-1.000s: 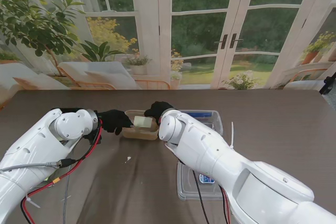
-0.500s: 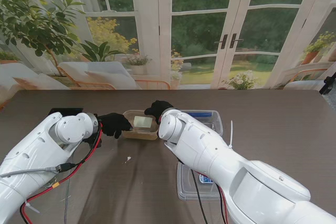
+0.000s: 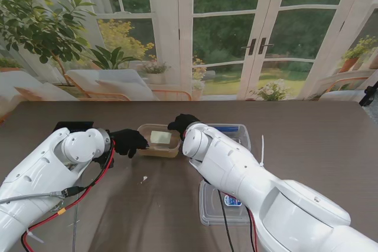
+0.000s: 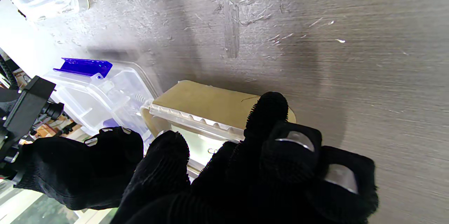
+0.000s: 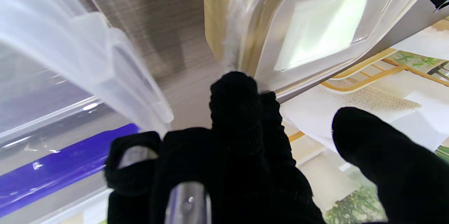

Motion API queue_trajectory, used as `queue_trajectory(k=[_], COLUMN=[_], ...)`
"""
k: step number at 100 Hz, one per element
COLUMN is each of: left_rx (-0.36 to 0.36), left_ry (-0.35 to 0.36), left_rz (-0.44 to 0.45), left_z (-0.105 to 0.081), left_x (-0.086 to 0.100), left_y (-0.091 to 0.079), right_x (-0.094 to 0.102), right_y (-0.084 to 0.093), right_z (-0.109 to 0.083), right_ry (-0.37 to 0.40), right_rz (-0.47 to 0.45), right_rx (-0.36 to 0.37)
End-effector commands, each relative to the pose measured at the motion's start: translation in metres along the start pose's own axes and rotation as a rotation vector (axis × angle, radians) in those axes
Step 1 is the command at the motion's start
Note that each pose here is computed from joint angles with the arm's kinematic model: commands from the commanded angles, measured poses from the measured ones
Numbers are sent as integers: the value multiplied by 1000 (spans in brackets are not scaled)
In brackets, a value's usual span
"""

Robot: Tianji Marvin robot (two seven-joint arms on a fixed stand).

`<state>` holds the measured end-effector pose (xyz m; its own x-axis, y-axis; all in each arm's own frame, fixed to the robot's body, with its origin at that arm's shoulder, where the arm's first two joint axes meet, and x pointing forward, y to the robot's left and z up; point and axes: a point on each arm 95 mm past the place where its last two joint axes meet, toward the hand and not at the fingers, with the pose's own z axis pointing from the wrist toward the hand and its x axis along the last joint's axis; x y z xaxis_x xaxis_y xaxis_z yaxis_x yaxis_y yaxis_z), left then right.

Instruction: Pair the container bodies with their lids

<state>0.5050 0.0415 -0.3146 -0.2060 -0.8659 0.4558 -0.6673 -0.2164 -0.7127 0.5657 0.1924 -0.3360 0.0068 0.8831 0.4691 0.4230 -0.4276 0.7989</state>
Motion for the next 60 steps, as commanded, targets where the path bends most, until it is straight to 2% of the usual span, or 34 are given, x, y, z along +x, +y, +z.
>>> queue_trajectory(k=[1,45,60], left_rx=[-42,-51,-45], left_ry=[-16,-43,-43], left_rz=[-8,-23,-17], left_z=[0,-3,-6], left_x=[-5,-6,-5], left_y=[11,21,20], right_x=[-7,-13,-13], right_y=[-7,-10,-10], right_z=[0,-4,-5], right_ry=[-16,-15,-12], right_rz=[-3,5,11], right_rx=[29,46,44])
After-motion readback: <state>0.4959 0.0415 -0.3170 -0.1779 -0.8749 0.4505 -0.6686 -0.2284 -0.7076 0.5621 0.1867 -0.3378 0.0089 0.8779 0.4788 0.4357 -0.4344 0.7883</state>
